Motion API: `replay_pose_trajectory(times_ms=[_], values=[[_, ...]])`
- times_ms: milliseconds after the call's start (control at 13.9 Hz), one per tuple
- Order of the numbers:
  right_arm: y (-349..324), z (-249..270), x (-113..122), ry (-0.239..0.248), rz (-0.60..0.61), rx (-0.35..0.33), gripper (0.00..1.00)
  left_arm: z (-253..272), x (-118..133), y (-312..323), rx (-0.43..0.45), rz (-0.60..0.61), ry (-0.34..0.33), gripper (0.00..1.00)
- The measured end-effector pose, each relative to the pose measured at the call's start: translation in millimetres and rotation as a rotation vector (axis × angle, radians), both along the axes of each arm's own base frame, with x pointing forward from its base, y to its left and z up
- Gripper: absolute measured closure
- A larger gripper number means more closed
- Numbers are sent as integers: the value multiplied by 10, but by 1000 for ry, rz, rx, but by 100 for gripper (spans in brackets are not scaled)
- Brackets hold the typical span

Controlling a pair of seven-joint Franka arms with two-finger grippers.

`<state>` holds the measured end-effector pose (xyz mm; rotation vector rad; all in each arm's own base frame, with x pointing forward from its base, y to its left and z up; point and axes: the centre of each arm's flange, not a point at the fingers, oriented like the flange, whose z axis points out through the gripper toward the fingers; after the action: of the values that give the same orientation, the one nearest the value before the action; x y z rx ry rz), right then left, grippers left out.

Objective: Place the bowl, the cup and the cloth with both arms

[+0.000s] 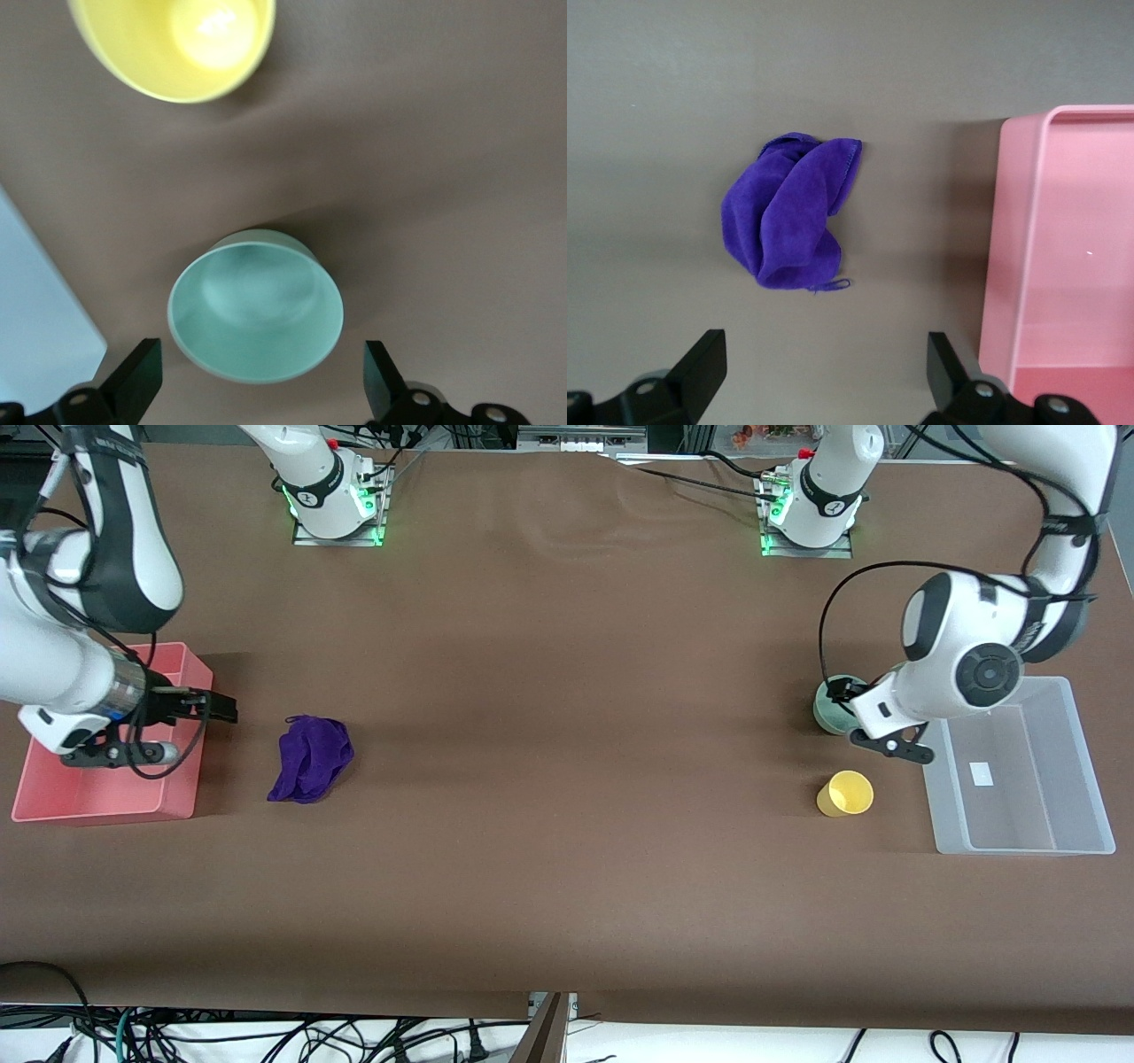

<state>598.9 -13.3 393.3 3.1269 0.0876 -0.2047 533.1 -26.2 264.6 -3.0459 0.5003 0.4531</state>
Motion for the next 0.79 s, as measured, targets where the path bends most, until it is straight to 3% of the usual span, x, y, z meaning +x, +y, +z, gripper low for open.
replay_pose_trajectory(times_ms=[361, 577, 794], values=[[16, -513, -158, -14, 3, 3, 0, -654, -13, 595, -116, -269, -65, 0], [25, -746, -248, -30, 2, 5, 0, -709, -15, 750, -138, -329, -71, 4], [56, -978, -321, -38, -6, 8, 0, -788, -39, 700, -147, -339, -56, 37]])
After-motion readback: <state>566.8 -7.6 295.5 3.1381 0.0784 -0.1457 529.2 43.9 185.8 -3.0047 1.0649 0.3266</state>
